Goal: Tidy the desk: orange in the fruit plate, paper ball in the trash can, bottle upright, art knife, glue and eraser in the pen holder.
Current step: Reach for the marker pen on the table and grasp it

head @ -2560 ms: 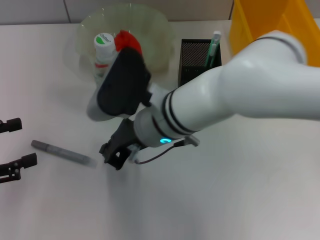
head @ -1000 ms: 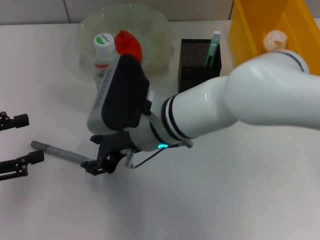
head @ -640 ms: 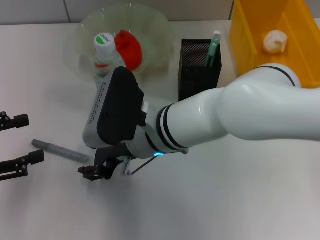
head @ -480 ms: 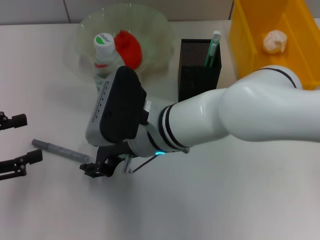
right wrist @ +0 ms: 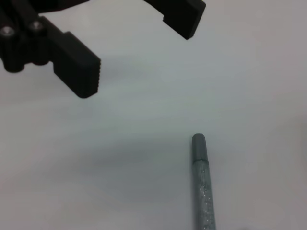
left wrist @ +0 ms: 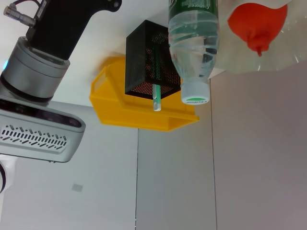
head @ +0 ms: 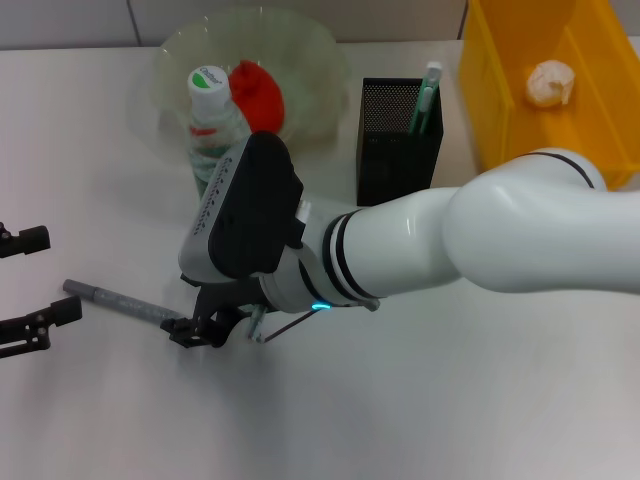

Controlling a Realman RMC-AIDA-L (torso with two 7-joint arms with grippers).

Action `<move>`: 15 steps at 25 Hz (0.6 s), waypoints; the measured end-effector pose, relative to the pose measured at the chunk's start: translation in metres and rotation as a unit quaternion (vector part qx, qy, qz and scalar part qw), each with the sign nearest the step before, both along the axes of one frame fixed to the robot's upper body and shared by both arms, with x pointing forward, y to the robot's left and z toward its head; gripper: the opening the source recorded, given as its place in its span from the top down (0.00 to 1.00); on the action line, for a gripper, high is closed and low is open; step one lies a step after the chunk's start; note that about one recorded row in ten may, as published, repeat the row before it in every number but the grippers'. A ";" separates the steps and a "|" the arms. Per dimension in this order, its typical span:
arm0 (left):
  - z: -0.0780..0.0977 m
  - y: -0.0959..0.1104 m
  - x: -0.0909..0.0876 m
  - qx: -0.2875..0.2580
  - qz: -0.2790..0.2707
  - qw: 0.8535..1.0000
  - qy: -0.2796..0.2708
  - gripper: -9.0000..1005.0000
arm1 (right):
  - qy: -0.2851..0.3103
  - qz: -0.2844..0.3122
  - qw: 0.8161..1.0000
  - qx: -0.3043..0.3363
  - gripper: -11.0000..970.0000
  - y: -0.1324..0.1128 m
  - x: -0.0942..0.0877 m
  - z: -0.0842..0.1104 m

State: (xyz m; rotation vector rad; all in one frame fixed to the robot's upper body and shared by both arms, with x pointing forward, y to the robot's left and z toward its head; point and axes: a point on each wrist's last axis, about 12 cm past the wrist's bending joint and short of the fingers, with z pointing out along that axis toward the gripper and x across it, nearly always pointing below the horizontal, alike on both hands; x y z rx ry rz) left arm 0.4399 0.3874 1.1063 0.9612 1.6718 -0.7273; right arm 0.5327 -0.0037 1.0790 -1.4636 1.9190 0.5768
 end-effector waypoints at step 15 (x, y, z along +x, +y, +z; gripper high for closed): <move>-0.001 -0.004 0.002 -0.003 -0.002 1.000 0.000 0.19 | 0.009 0.004 1.000 -0.008 0.41 -0.002 -0.004 -0.008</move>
